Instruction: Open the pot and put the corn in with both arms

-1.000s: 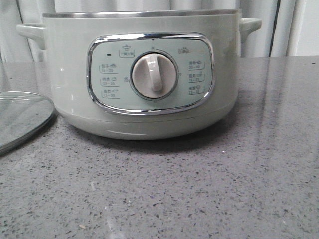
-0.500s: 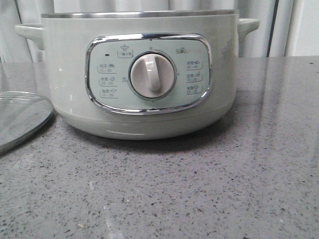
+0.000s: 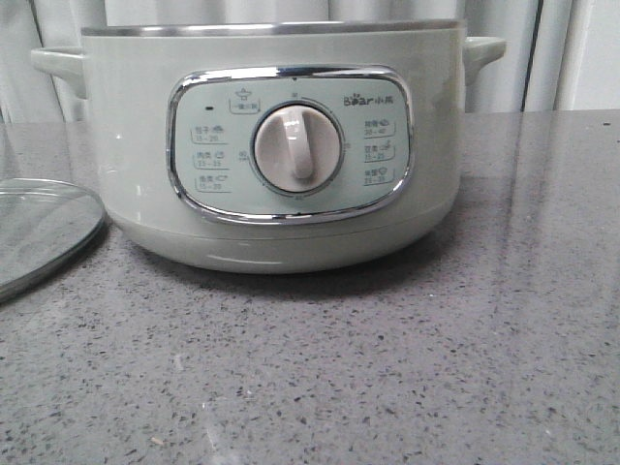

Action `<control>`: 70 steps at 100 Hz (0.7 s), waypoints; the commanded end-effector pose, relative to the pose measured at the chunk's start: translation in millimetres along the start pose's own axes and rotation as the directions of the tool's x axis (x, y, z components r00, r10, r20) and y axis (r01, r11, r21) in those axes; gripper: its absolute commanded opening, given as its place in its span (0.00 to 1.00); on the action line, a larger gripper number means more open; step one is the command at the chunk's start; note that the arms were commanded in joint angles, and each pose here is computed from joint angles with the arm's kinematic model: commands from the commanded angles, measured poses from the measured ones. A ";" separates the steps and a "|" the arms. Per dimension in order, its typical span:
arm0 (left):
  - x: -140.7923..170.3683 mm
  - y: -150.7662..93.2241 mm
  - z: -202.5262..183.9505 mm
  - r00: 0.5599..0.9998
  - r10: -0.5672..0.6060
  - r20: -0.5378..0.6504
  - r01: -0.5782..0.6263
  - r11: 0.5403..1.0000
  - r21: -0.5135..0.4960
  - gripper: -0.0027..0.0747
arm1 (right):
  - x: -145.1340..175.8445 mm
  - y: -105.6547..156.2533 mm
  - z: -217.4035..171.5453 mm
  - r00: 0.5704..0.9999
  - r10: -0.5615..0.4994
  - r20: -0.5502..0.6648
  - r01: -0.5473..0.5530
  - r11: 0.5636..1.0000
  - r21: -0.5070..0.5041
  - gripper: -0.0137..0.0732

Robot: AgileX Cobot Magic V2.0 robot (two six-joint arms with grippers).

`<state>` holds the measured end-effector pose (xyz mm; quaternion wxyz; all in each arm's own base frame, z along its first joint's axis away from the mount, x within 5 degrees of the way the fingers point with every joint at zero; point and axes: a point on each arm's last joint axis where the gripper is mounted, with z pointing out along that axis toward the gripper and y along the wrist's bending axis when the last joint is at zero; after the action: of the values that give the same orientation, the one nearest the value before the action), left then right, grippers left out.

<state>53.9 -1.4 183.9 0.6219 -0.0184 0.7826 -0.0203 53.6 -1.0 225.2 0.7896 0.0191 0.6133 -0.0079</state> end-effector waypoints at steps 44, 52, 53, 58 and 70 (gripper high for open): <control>0.3 0.4 -0.2 0.998 -0.013 0.067 0.013 1.000 -0.001 0.01 | 45.5 -4.9 -12.3 0.893 -0.049 -0.447 0.069 0.997 0.029 0.08; 0.3 0.4 -0.2 0.998 -0.013 0.067 0.013 1.000 -0.001 0.01 | 45.5 -4.9 -12.3 0.893 -0.049 -0.447 0.069 0.997 0.029 0.08; 0.3 0.4 -0.2 0.998 -0.013 0.067 0.013 1.000 -0.001 0.01 | 45.5 -4.9 -12.3 0.893 -0.049 -0.447 0.069 0.997 0.029 0.08; 0.3 0.4 -0.2 0.998 -0.013 0.067 0.013 1.000 -0.001 0.01 | 45.5 -4.9 -12.3 0.893 -0.049 -0.447 0.069 0.997 0.029 0.08; 0.3 0.4 -0.2 0.998 -0.013 0.067 0.013 1.000 -0.001 0.01 | 45.5 -4.9 -12.3 0.893 -0.049 -0.447 0.069 0.997 0.029 0.08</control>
<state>53.9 -1.4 183.9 0.6219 -0.0184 0.7826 -0.0203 53.4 -4.8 181.5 0.6188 0.0208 0.7844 -0.0366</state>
